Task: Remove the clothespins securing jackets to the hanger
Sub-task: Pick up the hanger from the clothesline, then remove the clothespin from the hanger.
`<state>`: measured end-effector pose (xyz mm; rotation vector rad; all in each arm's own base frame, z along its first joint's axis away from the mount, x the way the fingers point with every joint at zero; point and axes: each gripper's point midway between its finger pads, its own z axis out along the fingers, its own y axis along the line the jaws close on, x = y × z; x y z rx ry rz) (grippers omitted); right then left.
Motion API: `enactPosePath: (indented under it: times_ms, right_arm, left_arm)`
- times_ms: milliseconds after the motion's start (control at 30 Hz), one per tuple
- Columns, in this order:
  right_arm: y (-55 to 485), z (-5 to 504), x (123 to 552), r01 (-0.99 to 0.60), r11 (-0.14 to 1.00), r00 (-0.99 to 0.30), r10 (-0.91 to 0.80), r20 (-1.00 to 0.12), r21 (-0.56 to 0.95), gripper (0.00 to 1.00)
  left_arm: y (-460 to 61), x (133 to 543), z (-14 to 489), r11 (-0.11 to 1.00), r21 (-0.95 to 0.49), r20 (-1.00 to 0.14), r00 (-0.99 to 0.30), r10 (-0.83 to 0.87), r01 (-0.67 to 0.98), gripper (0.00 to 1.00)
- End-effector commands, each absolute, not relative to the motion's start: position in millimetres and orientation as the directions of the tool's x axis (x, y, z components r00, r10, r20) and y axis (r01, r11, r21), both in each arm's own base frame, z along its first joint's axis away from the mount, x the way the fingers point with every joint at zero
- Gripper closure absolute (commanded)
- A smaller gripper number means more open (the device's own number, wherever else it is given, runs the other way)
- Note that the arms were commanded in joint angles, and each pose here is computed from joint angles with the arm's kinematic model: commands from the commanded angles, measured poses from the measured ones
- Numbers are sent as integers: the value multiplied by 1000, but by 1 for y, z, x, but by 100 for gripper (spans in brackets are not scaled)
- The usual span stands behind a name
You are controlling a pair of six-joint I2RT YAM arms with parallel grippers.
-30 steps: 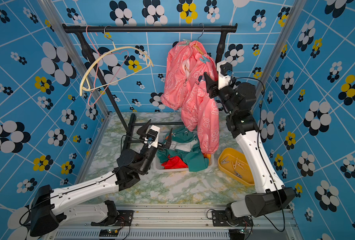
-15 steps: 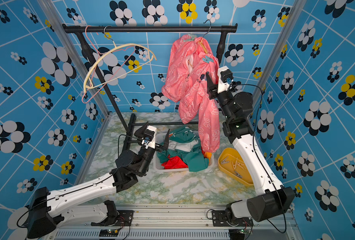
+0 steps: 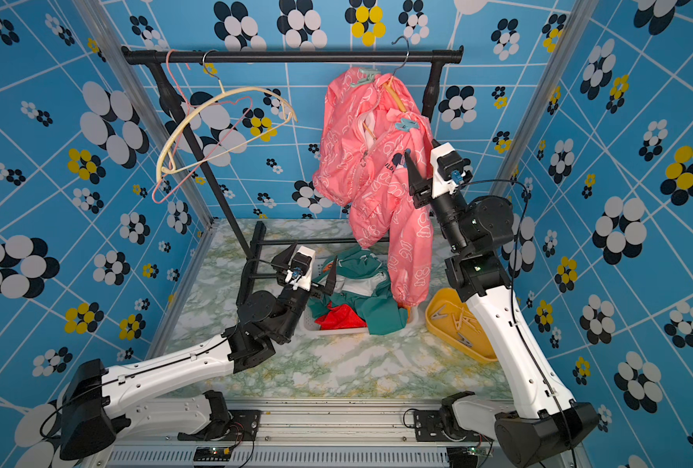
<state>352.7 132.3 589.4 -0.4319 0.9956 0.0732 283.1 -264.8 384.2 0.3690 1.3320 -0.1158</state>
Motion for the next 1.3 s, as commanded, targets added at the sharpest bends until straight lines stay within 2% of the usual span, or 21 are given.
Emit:
enactPosePath:
  times_ms: [0,167,300,400,500,667,900,1100,1267]
  right_arm:
    - [136,620,317,-247,900,611,-142,-779,-358,100]
    - [154,590,293,-284,859,554,-217,-804,-427,100]
    - [157,574,260,-313,832,550,-234,-802,-457,100]
    - [153,558,240,-297,830,560,-249,-790,-472,100]
    - [152,538,230,-283,822,569,-270,-777,-493,100]
    - [156,509,231,-250,804,547,-343,-764,-540,100]
    - [160,483,248,-173,798,516,-425,-744,-577,100]
    - [164,466,252,-166,793,515,-438,-737,-586,100]
    - [169,448,258,-176,772,493,-468,-733,-611,100]
  left_arm:
    - [-263,275,407,934,136,-964,260,48,332,0]
    - [-261,282,412,933,68,-982,188,0,353,6]
    - [-257,288,411,880,-96,-990,44,-132,465,9]
    - [-250,289,420,770,-294,-952,-100,-291,566,12]
    - [-247,288,436,612,-472,-873,-239,-425,634,18]
    - [-249,285,467,389,-640,-743,-403,-535,663,26]
    - [-250,309,456,190,-834,-515,-608,-604,519,33]
    - [-248,346,424,51,-940,-285,-698,-657,336,21]
    - [-257,369,417,-116,-961,-120,-755,-645,251,27]
